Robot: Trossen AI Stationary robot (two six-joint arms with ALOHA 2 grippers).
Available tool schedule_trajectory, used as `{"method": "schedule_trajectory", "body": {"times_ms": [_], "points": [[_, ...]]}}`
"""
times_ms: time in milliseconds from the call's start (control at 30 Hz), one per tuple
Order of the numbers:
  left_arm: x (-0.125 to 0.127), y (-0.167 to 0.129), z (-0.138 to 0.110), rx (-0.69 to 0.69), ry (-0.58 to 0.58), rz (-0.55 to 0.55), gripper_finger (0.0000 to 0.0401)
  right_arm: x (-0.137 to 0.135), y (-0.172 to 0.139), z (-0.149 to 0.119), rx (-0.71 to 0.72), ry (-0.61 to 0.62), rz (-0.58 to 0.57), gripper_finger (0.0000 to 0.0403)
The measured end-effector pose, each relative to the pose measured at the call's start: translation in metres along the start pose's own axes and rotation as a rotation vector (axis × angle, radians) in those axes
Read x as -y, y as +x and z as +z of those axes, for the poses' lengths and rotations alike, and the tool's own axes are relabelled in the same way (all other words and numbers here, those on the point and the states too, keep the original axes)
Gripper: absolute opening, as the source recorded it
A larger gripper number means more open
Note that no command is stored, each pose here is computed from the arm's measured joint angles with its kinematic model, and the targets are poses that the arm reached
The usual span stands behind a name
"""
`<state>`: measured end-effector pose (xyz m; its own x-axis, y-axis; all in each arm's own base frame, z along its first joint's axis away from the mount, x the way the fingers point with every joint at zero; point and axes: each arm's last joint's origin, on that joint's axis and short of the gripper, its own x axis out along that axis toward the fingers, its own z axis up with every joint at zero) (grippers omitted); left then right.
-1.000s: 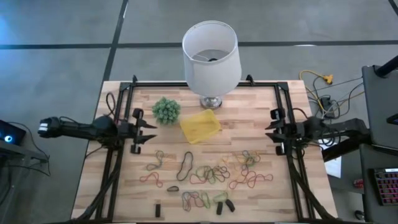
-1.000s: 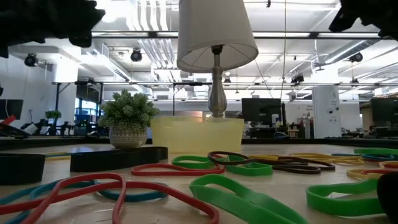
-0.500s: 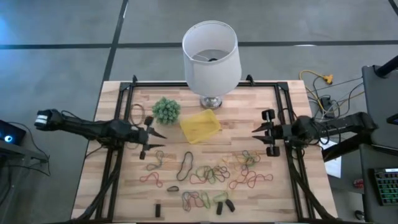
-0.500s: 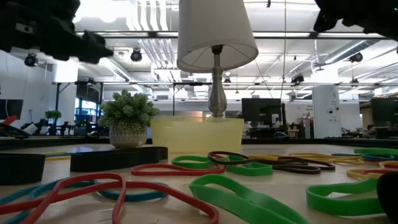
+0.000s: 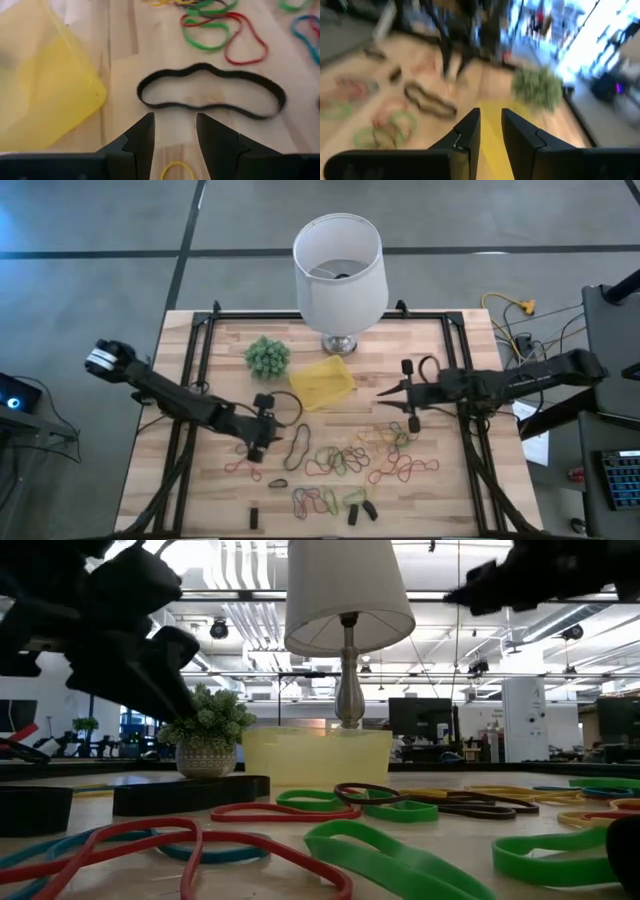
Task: Pick and place rubber bands into bin
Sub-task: Put the black rubber band into the yellow bin
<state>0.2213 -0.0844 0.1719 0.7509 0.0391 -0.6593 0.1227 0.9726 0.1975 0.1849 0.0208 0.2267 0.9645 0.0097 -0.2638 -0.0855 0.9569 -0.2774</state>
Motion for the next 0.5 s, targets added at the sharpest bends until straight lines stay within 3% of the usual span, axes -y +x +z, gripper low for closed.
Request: {"method": "schedule_trajectory", "body": {"times_ms": [233, 500], "points": [[0.02, 0.008, 0.005, -0.07, 0.042, 0.076, 0.013, -0.017, 0.016, 0.003, -0.378, -0.021, -0.075, 0.0073], [0.021, 0.004, 0.014, -0.034, 0.03, 0.071, 0.013, -0.042, 0.029, 0.029, -0.371, -0.069, -0.096, 0.0073]]}}
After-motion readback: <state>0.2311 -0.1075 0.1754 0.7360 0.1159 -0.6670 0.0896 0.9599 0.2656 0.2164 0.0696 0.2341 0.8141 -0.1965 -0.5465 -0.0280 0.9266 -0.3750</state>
